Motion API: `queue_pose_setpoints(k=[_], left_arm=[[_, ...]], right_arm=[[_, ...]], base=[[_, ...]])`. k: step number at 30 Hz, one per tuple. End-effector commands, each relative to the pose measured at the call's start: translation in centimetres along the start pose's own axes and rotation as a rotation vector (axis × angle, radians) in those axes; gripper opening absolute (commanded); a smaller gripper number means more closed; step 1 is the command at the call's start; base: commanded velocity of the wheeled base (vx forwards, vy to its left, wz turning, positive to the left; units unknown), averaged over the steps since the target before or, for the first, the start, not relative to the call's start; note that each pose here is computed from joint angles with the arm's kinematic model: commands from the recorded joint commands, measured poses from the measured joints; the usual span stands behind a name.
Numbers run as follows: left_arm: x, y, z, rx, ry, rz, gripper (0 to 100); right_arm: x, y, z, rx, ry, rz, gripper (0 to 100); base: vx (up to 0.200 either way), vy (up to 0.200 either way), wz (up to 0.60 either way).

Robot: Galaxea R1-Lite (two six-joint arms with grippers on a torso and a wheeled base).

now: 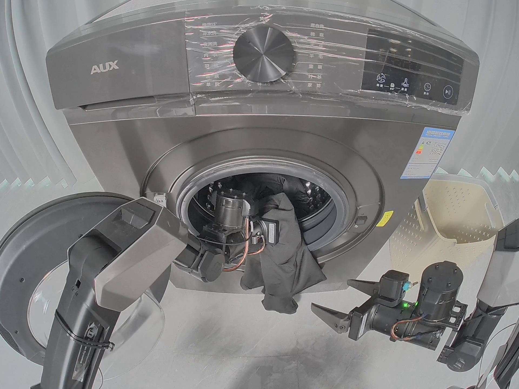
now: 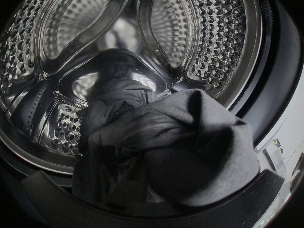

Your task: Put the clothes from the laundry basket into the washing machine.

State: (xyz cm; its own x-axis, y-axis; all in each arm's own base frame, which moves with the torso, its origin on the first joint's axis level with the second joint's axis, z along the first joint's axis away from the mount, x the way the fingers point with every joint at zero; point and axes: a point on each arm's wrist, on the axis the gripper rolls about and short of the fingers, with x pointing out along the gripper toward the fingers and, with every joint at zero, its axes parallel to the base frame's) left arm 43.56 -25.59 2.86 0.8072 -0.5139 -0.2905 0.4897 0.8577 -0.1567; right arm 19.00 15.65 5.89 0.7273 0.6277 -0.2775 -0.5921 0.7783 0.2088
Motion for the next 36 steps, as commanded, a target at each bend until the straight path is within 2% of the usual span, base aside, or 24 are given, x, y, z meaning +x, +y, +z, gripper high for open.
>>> queue_pose_setpoints(k=[1,3,5,7,9,15,21,22,24,28,30,31,32,33,36], left_arm=[[0.9,-1.0,1.0,-0.051,-0.066,-0.023,0],[1.8,-0.9,1.8,-0.072,-0.115,-0.010,0],[2.5,-0.5,2.9,-0.076,-0.180,0.049,0],[3.0,-0.3,3.3,-0.080,-0.209,0.076,0],[3.5,0.8,4.0,-0.088,-0.257,0.122,0],[3.7,1.9,4.9,-0.098,-0.301,0.163,0],[3.4,2.2,4.6,-0.096,-0.279,0.180,0],[3.3,2.2,4.3,-0.094,-0.263,0.183,100],[2.8,2.1,4.3,-0.091,-0.248,0.183,100],[1.0,1.4,3.5,-0.076,-0.151,0.171,100],[0.1,1.4,3.1,-0.060,-0.096,0.171,100],[-0.7,1.3,2.8,-0.042,-0.056,0.172,100],[-0.7,1.3,2.8,-0.042,-0.056,0.172,100],[-1.7,1.3,2.7,-0.017,-0.015,0.170,100],[-3.1,1.0,2.3,0.005,0.032,0.158,100]], right_arm=[[0.1,0.0,-0.3,0.001,0.012,-0.002,100],[0.1,-0.1,-0.3,0.001,0.013,-0.002,100],[0.1,0.0,-0.3,0.001,0.015,-0.001,100],[0.0,0.0,-0.4,-0.001,0.018,-0.002,100],[0.0,0.0,-0.4,0.001,0.021,-0.002,100],[0.0,-0.1,-0.5,0.001,0.024,-0.003,100],[0.0,-0.1,-0.5,0.001,0.024,-0.003,100],[0.0,-0.1,-0.5,0.001,0.024,-0.003,100],[-0.1,0.0,-0.5,0.001,0.022,-0.003,100],[-0.1,0.0,-0.5,0.001,0.024,-0.002,100],[-0.1,0.0,-0.5,0.001,0.023,-0.001,100],[-0.1,0.0,-0.5,0.001,0.024,-0.002,100],[-0.1,0.0,-0.5,0.001,0.024,-0.002,100],[-0.1,0.0,-0.5,0.001,0.023,-0.001,100],[-0.1,0.0,-0.5,-0.001,0.024,-0.002,100]], base=[[0.000,0.000,0.00],[0.000,0.000,0.00],[0.000,0.000,0.00],[0.000,0.000,0.00],[0.000,0.000,0.00],[0.000,0.000,0.00],[0.000,0.000,0.00],[0.000,0.000,0.00],[0.000,0.000,0.00],[0.000,0.000,0.00],[0.000,0.000,0.00],[0.000,0.000,0.00],[0.000,0.000,0.00],[0.000,0.000,0.00],[0.000,0.000,0.00]])
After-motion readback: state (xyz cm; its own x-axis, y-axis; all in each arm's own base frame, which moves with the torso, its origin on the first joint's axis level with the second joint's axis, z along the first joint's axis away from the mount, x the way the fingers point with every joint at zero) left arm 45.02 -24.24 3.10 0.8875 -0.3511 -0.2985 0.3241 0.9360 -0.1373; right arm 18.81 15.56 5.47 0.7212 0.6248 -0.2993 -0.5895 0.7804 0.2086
